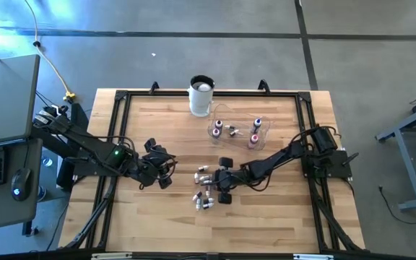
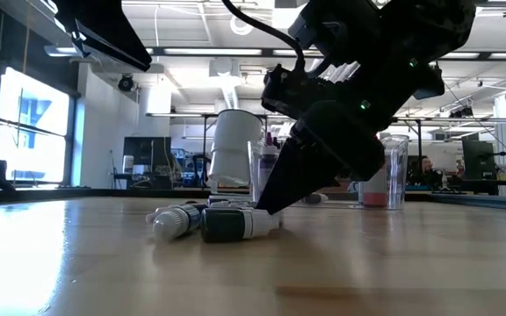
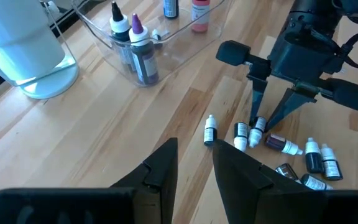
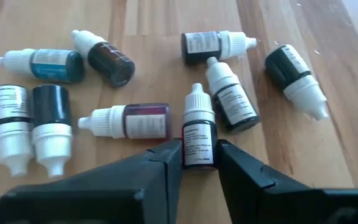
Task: Pick & Place food coloring
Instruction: Put the small red food coloring bottle into the transparent container, then put the small black food coloring bottle into the transparent container
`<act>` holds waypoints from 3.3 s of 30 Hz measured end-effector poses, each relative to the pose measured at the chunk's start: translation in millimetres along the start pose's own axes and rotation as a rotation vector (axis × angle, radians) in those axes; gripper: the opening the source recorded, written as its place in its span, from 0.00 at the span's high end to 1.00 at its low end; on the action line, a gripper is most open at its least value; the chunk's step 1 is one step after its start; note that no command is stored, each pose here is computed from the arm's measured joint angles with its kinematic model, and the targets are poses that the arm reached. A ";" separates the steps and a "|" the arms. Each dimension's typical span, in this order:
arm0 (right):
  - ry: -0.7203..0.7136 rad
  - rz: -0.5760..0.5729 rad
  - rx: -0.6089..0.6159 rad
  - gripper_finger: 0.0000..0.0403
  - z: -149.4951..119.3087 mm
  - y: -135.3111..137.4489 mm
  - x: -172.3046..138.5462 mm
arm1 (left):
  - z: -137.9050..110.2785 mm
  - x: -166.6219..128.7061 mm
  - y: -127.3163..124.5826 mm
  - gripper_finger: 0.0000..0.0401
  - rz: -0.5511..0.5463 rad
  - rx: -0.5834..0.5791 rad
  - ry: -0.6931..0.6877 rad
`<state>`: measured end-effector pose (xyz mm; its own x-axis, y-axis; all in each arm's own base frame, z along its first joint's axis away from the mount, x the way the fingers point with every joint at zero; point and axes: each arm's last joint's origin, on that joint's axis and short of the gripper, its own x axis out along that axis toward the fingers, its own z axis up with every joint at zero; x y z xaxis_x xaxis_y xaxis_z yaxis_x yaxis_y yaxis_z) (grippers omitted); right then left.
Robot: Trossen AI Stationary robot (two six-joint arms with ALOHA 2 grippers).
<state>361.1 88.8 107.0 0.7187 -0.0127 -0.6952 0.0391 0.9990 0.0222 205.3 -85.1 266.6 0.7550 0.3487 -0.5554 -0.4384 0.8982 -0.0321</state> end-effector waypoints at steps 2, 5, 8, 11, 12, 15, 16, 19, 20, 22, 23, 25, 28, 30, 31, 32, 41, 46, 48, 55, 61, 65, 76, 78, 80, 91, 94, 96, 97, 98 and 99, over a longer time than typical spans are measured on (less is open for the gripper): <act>0.002 0.013 0.000 0.81 0.0 0.4 0.0 | 0.0 0.1 0.0 0.75 0.000 0.000 0.000; 0.003 0.031 0.002 0.83 0.3 1.0 0.0 | 0.0 0.1 0.0 0.75 0.000 0.000 0.000; 0.004 0.049 0.020 0.82 2.6 1.4 -3.2 | 0.1 0.1 0.0 0.75 0.000 0.000 0.000; -0.027 0.055 0.048 0.80 13.6 1.1 -17.2 | 0.1 0.1 0.0 0.75 0.001 0.000 0.000; -0.041 0.050 0.049 0.80 18.6 0.7 -24.3 | 0.0 0.1 0.0 0.75 0.001 0.000 0.000; -0.063 -0.032 0.049 0.82 31.8 -5.2 -50.3 | 0.2 0.1 -0.2 0.75 0.000 -0.001 -0.001; -0.064 -0.074 0.041 0.82 35.7 -9.4 -61.0 | 0.5 0.1 -0.4 0.75 -0.002 -0.003 -0.003; -0.049 -0.237 0.018 0.83 44.1 -27.1 -95.5 | 0.7 0.0 -0.5 0.75 -0.003 -0.005 -0.004; -0.039 -0.296 0.018 0.83 45.2 -34.0 -105.8 | 0.7 0.0 -0.5 0.75 -0.003 -0.004 -0.004; -0.029 -0.392 0.034 0.82 48.1 -49.9 -125.1 | 0.7 0.0 -0.5 0.75 -0.002 -0.004 -0.004; -0.024 -0.426 0.048 0.82 49.2 -58.5 -132.8 | 0.8 0.0 -0.4 0.75 0.000 -0.004 -0.007; -0.018 -0.454 0.089 0.82 51.4 -76.0 -142.1 | 1.1 0.0 0.0 0.75 0.014 -0.004 -0.017; 0.014 -0.436 0.104 0.82 52.6 -98.2 -140.9 | 1.6 0.0 0.6 0.75 0.034 -0.005 -0.033; 0.074 -0.437 0.098 0.82 53.7 -112.7 -134.9 | 1.8 0.0 0.7 0.75 0.040 -0.006 -0.039; 0.112 -0.450 0.102 0.82 55.0 -120.2 -131.7 | 1.8 0.0 0.7 0.75 0.041 -0.006 -0.040; 0.161 -0.470 0.110 0.82 54.9 -127.9 -128.5 | 2.0 0.0 0.6 0.75 0.040 -0.007 -0.041; 0.406 -0.423 0.189 0.81 51.7 -173.7 -83.8 | 2.3 0.0 0.4 0.75 0.037 -0.006 -0.042; 0.447 -0.357 0.197 0.77 47.9 -185.9 -67.9 | 2.0 0.0 0.0 0.75 0.026 -0.003 -0.034; 0.461 -0.358 0.202 0.75 44.7 -189.4 -66.0 | 1.9 0.0 -0.2 0.75 0.020 -0.002 -0.029; 0.463 -0.378 0.189 0.70 46.5 -193.6 -70.0 | 1.8 0.0 -0.2 0.75 0.018 -0.002 -0.027; 0.436 -0.318 0.158 0.68 77.4 -171.8 -78.5 | 1.9 0.0 -0.2 0.75 0.018 -0.002 -0.028; 0.381 -0.275 0.122 0.67 106.0 -137.0 -87.7 | 1.8 0.0 -0.2 0.75 0.018 -0.007 -0.028; 0.046 -0.014 -0.114 0.66 103.6 -16.2 -66.5 | -0.6 2.8 -3.1 0.75 -0.016 -0.002 0.009; -0.079 0.060 -0.137 0.66 92.8 -4.4 -57.4 | -0.8 2.8 -3.1 0.75 -0.017 0.000 0.012; -0.202 0.096 -0.169 0.66 80.2 0.8 -50.8 | -0.6 2.8 -3.2 0.75 -0.018 -0.002 0.011; -0.173 0.061 -0.067 0.66 22.3 -34.6 -4.9 | 1.2 2.7 -2.1 0.75 0.032 -0.006 -0.036; -0.157 0.113 -0.073 0.66 22.4 -30.5 5.5 | 1.1 2.7 -2.0 0.75 0.034 -0.006 -0.036; -0.158 0.125 -0.075 0.66 26.2 -28.5 6.1 | 1.0 2.8 -2.2 0.75 0.029 -0.006 -0.032; -0.148 0.122 -0.074 0.66 26.1 -27.9 6.2 | 1.0 2.7 -2.2 0.75 0.025 -0.006 -0.030; -0.139 0.118 -0.072 0.66 25.5 -27.4 6.4 | 0.9 2.7 -2.2 0.75 0.025 -0.006 -0.029; -0.132 0.106 -0.071 0.66 24.5 -27.8 6.9 | 0.8 2.7 -2.1 0.75 0.026 -0.004 -0.028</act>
<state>382.0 59.9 119.2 0.8010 0.0917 -0.5916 -0.0874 0.9955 0.0360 208.7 -85.8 265.9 0.7567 0.3788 -0.5328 -0.4596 0.8878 -0.0216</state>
